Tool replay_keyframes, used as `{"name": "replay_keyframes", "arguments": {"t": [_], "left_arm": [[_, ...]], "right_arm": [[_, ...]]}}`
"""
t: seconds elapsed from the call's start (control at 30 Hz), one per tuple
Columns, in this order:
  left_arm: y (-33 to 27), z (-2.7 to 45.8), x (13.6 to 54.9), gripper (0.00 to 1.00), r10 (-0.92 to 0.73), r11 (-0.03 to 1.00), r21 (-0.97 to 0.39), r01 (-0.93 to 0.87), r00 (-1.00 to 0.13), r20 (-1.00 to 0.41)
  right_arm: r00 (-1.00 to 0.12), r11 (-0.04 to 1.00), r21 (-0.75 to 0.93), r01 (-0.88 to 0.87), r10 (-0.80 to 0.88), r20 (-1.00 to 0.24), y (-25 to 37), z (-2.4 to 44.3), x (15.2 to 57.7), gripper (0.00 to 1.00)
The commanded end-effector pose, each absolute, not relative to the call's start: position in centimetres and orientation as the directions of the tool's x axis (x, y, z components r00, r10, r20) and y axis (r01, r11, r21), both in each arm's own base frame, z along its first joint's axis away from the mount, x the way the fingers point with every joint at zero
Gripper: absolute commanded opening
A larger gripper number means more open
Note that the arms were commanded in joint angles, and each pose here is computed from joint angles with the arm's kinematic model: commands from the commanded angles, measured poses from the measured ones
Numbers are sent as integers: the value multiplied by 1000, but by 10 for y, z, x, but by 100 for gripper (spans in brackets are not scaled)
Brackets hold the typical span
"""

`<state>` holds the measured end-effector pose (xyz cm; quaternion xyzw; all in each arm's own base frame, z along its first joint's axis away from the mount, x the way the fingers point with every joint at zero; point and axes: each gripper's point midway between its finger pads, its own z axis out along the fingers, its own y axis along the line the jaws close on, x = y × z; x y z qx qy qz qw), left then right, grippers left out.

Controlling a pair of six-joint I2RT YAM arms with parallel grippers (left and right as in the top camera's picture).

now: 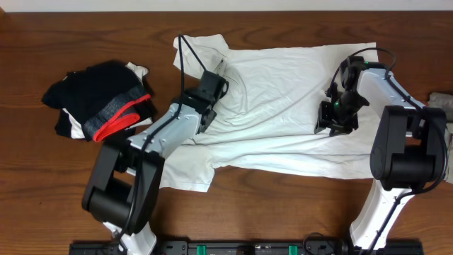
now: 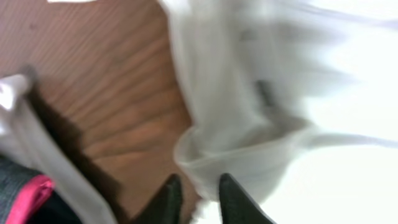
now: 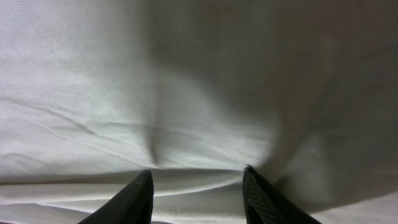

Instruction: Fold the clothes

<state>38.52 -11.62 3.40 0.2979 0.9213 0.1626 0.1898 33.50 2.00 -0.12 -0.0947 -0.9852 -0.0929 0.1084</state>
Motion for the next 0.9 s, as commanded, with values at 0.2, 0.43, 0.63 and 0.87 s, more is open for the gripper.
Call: {"name": "replay_keyframes", "arguments": {"t": [0.2,0.43,0.63,0.87], "left_arm": [[-175,44,368,40,679,734,326,596,-666,-310],[-164,16,375,40,669,739,338,582,-694,-267],[-159,13,385,41,649,756,341,558,-704,-289],[-145,-1,390,32,629,771,339,540,-731,-266]], "right_arm": [[-942,968,102,228,193,275,8,-17,322,46],[-941,968,102,228,193,277,8,-16,322,46],[-940,968,101,229,193,282,8,-16,321,45],[-939,968,100,229,193,284,8,-16,320,46]]}}
